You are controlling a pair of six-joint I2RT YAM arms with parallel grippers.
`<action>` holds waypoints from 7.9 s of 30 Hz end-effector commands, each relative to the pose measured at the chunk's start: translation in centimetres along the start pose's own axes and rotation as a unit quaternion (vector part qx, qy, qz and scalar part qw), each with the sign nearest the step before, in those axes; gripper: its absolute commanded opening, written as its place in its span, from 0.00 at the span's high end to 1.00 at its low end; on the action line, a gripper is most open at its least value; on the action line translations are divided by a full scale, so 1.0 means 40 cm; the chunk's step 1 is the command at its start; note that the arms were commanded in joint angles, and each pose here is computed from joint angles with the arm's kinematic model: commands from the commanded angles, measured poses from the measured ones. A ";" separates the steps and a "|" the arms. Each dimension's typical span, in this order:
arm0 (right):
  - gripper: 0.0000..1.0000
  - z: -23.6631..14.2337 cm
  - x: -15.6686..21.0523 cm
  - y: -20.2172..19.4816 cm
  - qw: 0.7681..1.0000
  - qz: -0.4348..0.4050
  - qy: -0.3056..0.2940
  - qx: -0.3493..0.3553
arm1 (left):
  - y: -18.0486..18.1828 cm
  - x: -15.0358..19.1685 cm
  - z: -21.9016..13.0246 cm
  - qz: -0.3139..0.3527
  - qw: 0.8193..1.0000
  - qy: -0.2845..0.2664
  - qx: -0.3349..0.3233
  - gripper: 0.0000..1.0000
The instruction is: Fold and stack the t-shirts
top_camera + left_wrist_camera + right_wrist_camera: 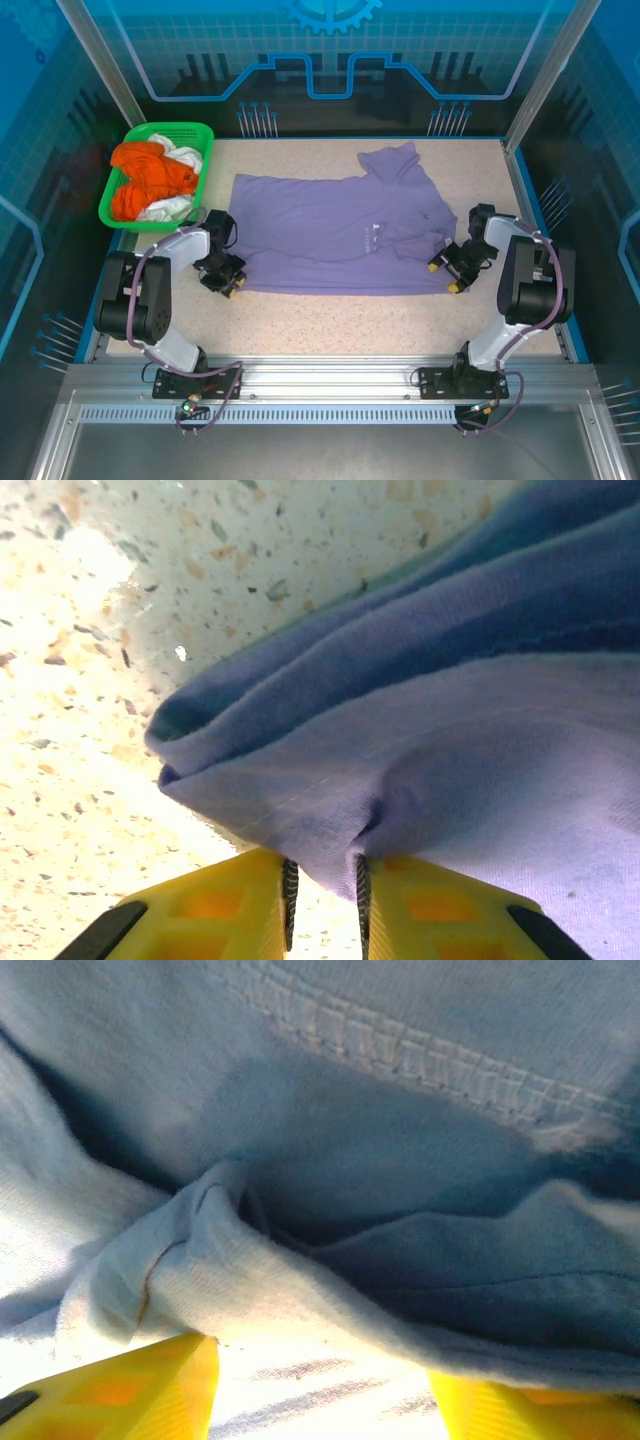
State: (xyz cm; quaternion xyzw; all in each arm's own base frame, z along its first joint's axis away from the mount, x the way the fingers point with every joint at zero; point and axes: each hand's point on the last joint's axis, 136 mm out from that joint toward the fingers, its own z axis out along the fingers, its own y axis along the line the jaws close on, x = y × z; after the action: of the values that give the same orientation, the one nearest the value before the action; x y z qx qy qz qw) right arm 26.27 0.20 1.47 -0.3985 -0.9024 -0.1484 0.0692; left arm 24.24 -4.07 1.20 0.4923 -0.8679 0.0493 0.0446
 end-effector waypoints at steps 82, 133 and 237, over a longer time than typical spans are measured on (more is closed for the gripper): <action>0.65 -0.010 -0.724 0.787 0.905 -0.230 -0.313 -0.172 | -0.707 -0.473 -0.001 0.216 0.963 -0.127 0.097 0.54; 1.00 -0.259 -0.652 0.879 0.859 -0.281 -0.354 -0.239 | -0.758 -0.465 -0.058 0.239 0.948 -0.182 0.106 1.00; 0.71 -0.059 -0.433 0.179 0.991 -0.033 -0.113 -0.069 | -0.411 -0.280 0.014 0.170 0.981 -0.094 -0.023 0.71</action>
State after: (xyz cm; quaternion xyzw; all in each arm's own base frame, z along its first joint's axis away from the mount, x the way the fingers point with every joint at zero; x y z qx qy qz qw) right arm 43.00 -6.06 2.10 -0.3517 -0.9150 -0.1834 -0.0739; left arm 46.25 -5.79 1.68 0.3044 -0.9482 0.0560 -0.0712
